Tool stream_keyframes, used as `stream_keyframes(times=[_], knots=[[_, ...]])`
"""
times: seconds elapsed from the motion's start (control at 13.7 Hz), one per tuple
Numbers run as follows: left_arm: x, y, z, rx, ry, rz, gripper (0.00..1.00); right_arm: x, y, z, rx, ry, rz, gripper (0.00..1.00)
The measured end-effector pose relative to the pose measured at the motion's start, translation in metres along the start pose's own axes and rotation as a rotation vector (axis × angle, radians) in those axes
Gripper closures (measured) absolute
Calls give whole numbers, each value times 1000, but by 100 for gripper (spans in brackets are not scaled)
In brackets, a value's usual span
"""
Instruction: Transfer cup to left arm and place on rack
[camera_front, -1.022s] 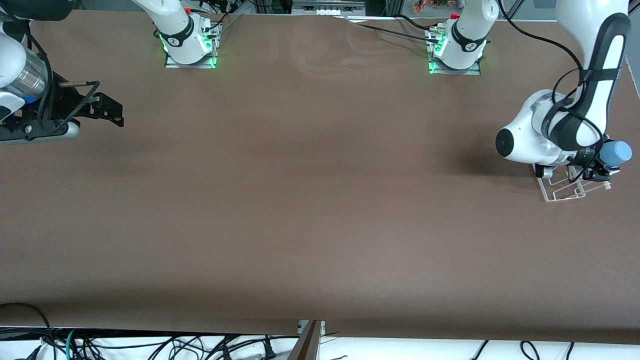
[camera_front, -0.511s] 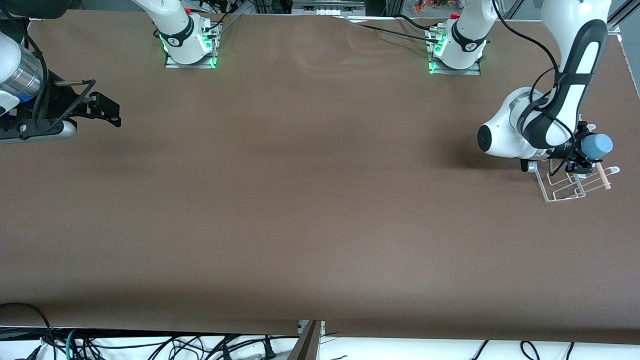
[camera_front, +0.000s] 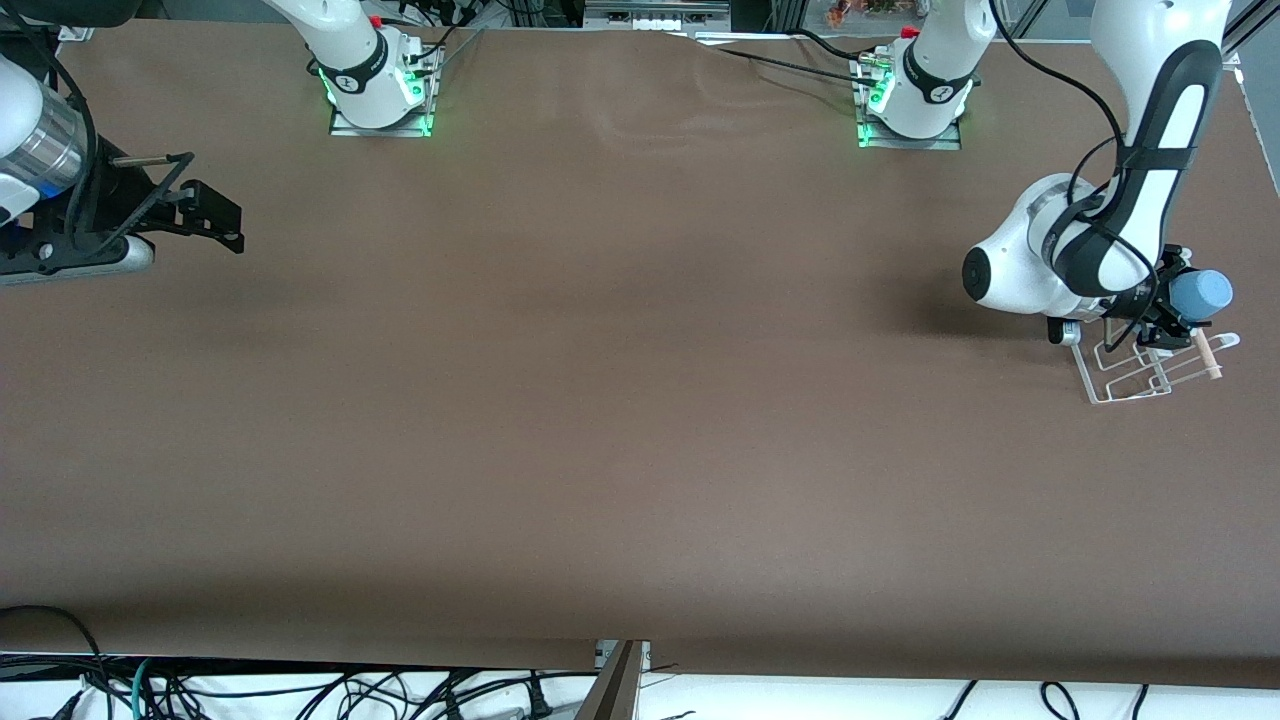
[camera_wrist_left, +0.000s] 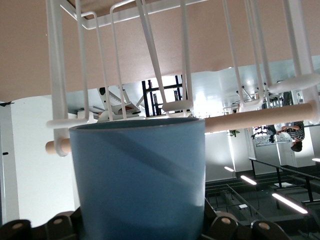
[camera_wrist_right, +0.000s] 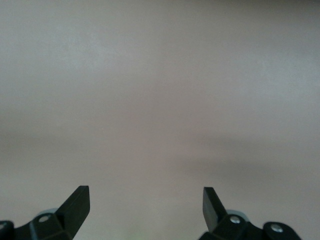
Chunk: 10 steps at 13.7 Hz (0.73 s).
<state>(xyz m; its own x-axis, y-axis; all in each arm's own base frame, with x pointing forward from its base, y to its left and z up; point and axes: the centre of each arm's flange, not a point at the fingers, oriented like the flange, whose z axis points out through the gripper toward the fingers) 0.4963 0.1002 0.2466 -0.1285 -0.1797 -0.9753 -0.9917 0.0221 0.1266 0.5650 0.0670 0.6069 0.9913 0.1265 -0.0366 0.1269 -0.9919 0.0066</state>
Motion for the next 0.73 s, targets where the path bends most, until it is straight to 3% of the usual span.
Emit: stream_keyframes(times=[0.73], knots=[[9, 0, 11, 42, -16, -5, 25, 4, 1, 2, 0, 0, 5, 0]])
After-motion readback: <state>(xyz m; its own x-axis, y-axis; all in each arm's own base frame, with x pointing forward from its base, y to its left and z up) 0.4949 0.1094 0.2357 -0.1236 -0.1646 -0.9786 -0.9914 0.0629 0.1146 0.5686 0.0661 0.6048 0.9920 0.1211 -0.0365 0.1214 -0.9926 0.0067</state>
